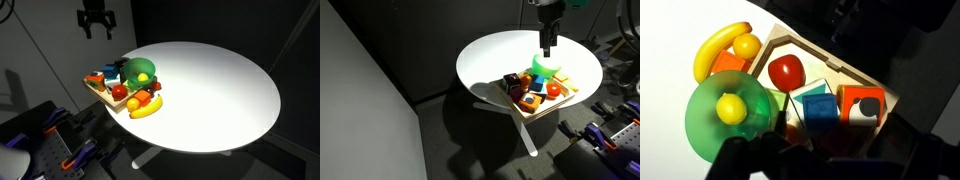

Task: Put the orange in the box

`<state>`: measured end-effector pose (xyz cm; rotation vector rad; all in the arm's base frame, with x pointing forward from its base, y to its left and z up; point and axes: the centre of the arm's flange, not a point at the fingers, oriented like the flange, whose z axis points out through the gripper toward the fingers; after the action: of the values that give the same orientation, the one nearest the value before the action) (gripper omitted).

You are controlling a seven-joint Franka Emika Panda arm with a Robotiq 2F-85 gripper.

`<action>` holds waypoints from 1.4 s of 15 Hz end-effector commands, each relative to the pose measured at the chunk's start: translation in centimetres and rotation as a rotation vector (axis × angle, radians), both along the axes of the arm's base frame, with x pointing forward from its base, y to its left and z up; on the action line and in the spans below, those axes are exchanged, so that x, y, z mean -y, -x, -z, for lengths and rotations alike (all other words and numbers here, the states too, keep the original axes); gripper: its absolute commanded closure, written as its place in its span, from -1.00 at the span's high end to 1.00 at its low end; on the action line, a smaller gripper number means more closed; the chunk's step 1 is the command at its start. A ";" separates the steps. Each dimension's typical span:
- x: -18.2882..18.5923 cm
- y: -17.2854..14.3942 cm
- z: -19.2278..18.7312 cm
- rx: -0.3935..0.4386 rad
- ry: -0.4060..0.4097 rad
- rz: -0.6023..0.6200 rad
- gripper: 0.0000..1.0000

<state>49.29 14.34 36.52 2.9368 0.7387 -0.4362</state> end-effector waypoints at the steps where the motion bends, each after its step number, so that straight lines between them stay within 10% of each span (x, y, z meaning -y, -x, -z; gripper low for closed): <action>1: 1.5 3.1 -1.7 0.009 0.030 0.029 1.00; 15: 5.4 7.3 -6.4 0.262 -0.035 0.325 1.00; 21: 5.0 6.3 -5.9 0.234 -0.019 0.292 1.00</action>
<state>42.98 9.36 42.38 3.0485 0.2898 -0.0983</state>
